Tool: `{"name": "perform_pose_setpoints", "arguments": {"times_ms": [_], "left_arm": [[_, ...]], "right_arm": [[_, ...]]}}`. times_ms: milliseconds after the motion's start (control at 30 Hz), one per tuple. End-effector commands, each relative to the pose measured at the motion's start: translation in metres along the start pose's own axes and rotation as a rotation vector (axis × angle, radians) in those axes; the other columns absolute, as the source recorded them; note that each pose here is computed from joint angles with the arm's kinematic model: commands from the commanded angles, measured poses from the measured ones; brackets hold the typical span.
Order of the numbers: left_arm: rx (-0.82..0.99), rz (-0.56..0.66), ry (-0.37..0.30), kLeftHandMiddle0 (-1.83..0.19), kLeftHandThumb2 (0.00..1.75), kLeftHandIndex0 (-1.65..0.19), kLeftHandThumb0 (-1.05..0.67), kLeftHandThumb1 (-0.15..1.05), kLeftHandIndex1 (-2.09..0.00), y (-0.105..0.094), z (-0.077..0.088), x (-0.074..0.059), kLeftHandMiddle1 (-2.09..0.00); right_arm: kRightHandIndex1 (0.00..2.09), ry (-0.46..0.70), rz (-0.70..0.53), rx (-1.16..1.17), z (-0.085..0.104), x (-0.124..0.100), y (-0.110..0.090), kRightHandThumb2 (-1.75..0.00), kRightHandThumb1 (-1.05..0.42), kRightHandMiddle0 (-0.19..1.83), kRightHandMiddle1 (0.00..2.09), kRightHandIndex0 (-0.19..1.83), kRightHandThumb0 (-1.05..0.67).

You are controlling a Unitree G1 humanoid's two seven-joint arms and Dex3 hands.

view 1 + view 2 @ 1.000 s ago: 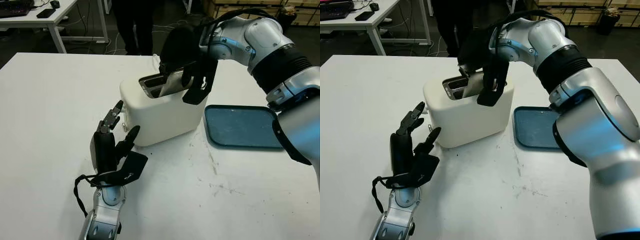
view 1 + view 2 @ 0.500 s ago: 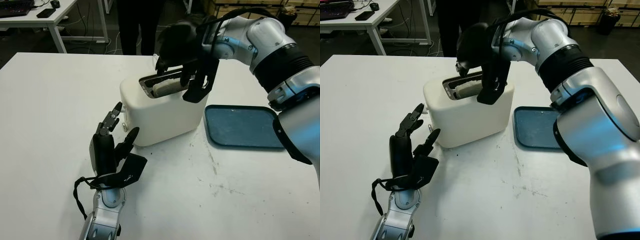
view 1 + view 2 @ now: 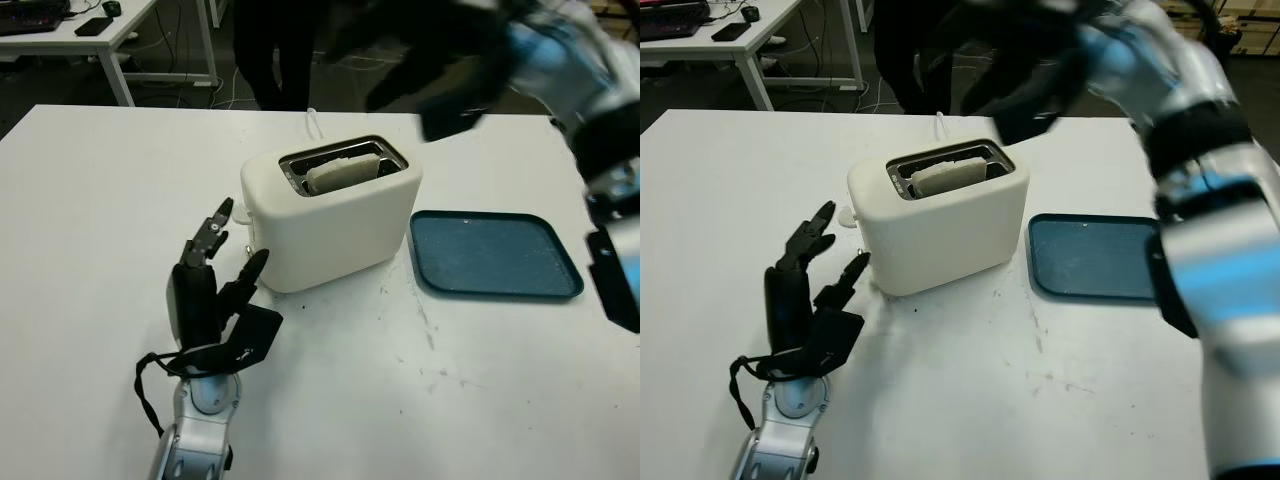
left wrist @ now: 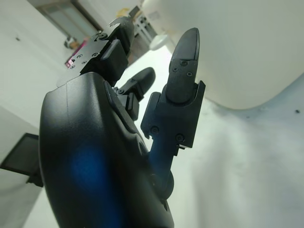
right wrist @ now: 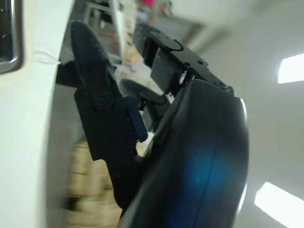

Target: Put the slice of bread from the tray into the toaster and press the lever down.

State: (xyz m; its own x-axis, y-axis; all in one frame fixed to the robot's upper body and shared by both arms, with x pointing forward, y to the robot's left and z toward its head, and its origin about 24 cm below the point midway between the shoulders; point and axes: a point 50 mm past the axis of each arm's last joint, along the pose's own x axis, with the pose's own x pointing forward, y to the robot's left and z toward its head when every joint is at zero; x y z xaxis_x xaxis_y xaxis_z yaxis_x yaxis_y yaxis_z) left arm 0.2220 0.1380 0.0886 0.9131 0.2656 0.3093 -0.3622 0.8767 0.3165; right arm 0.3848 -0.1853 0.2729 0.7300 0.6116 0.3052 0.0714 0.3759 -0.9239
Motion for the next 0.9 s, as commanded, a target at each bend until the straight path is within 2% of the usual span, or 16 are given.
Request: {"name": "perform_pose_setpoints", "arguments": {"times_ms": [0,100,167,233,433,600,767,867], "left_arm": [[0.026,0.002,-0.032,-0.30,0.09,-0.53,-0.45,0.92,-0.01,0.009,0.005,0.002,-0.78],[0.047,-0.003,-0.060,-0.31,0.08,-0.54,-0.44,0.92,-0.01,0.018,0.009,0.006,-0.76],[0.074,-0.002,-0.087,-0.34,0.05,-0.56,-0.42,0.92,-0.02,0.024,0.013,0.010,-0.75],[0.094,-0.001,-0.101,-0.35,0.03,-0.58,-0.41,0.91,-0.03,0.029,0.016,0.014,-0.75],[0.202,-0.021,-0.140,-0.43,0.00,-0.64,-0.43,0.89,-0.05,0.048,0.022,0.028,-0.71],[0.302,-0.058,-0.201,-0.55,0.00,-0.71,-0.39,0.81,-0.07,0.062,0.025,0.042,-0.63],[0.406,-0.104,-0.276,-0.67,0.00,-0.82,-0.33,0.72,-0.10,0.071,0.030,0.055,-0.60],[0.450,-0.138,-0.320,-0.81,0.00,-0.90,-0.22,0.65,-0.11,0.075,0.035,0.062,-0.54]], "right_arm": [[0.32,0.051,-0.086,0.155,-0.021,-0.034,0.020,0.00,-0.84,0.89,0.01,0.91,-0.46],[0.18,0.131,-0.159,0.329,-0.039,-0.074,0.050,0.00,-0.83,0.88,0.00,0.97,-0.31],[0.13,0.190,-0.185,0.437,-0.044,-0.101,0.076,-0.01,-0.83,0.84,0.00,0.96,-0.20],[0.10,0.221,-0.218,0.525,-0.043,-0.122,0.095,-0.01,-0.84,0.82,0.00,0.96,-0.13],[0.01,0.343,-0.311,0.840,-0.020,-0.177,0.143,-0.04,-0.92,0.73,0.00,0.84,-0.18],[0.00,0.403,-0.370,0.990,0.003,-0.192,0.163,-0.07,-0.92,0.73,0.00,0.82,-0.20],[0.00,0.438,-0.384,1.054,0.007,-0.190,0.166,-0.09,-0.92,0.73,0.00,0.82,-0.21],[0.00,0.434,-0.384,1.051,0.006,-0.189,0.166,-0.10,-0.92,0.73,0.00,0.82,-0.22]]}}
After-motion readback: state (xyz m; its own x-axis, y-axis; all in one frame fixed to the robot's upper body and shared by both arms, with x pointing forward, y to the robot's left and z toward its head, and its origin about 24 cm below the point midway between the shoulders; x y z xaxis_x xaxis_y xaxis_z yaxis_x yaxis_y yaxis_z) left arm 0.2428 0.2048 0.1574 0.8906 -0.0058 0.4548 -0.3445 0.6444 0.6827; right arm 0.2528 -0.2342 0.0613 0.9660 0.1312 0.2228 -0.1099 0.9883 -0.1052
